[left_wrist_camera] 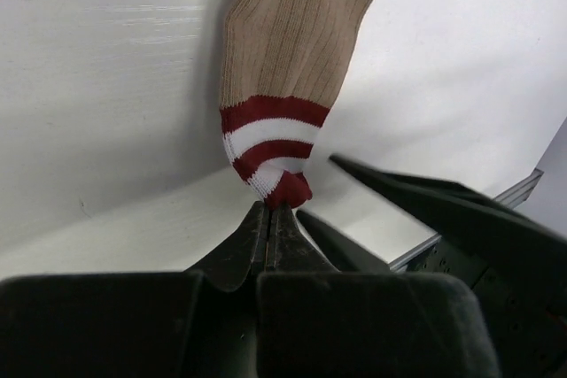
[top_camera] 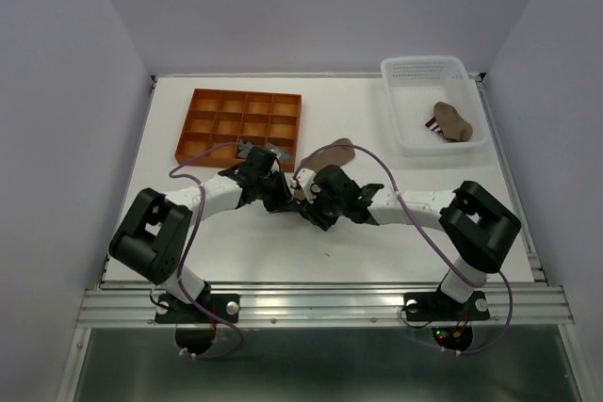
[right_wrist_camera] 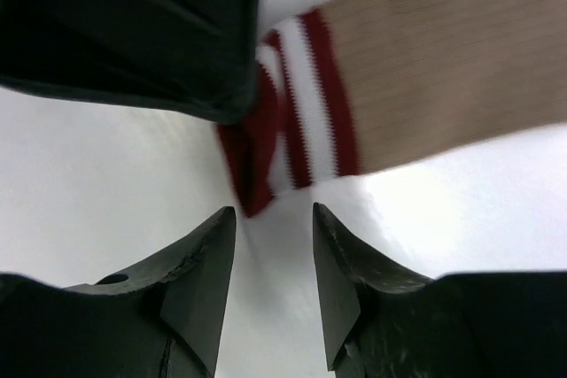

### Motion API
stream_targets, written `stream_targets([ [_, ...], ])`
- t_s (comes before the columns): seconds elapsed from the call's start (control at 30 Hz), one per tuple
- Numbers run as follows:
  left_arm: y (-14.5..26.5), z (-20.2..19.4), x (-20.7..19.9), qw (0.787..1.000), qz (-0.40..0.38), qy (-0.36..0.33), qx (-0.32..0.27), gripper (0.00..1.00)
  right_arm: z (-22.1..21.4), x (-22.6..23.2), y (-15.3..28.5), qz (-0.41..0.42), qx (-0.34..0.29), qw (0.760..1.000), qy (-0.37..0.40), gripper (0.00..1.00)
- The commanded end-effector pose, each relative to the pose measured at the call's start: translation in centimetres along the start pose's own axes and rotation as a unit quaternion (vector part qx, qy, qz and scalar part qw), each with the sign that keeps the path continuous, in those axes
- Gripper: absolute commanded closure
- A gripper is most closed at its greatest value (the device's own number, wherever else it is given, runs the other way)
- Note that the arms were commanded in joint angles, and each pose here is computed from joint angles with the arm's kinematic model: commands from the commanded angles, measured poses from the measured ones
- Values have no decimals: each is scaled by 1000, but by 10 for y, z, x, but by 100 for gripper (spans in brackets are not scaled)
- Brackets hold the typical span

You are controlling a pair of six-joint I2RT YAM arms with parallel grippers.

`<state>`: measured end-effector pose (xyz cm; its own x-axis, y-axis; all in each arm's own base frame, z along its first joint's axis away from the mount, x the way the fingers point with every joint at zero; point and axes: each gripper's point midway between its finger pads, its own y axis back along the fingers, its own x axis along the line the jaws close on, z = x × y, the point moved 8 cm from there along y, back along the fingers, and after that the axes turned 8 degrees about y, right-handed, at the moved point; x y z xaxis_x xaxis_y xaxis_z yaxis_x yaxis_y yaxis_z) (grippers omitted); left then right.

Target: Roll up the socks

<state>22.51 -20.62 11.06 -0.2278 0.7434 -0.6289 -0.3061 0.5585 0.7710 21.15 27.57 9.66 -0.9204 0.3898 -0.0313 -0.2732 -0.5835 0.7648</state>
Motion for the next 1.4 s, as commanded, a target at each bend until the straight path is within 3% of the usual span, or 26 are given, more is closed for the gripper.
stream_targets([
  [0.0,5,7,-17,1000,-18,8,0,100,34,-18,5,-143,-104,983,58,54],
  [0.13,6,6,-16,1000,-12,14,2,100,35,-10,-1,-177,-97,975,92,52],
  [0.33,4,6,-14,1000,-8,20,5,100,36,0,-4,-160,-100,975,117,51],
  [0.73,5,9,-12,1000,-5,27,4,100,27,0,-9,-182,-86,975,92,50],
  [1.2,7,14,-8,999,-7,53,1,100,28,15,-20,-143,-105,981,77,50],
  [1.37,10,17,-9,998,-13,63,-3,100,27,9,-26,-176,-102,977,61,59],
])
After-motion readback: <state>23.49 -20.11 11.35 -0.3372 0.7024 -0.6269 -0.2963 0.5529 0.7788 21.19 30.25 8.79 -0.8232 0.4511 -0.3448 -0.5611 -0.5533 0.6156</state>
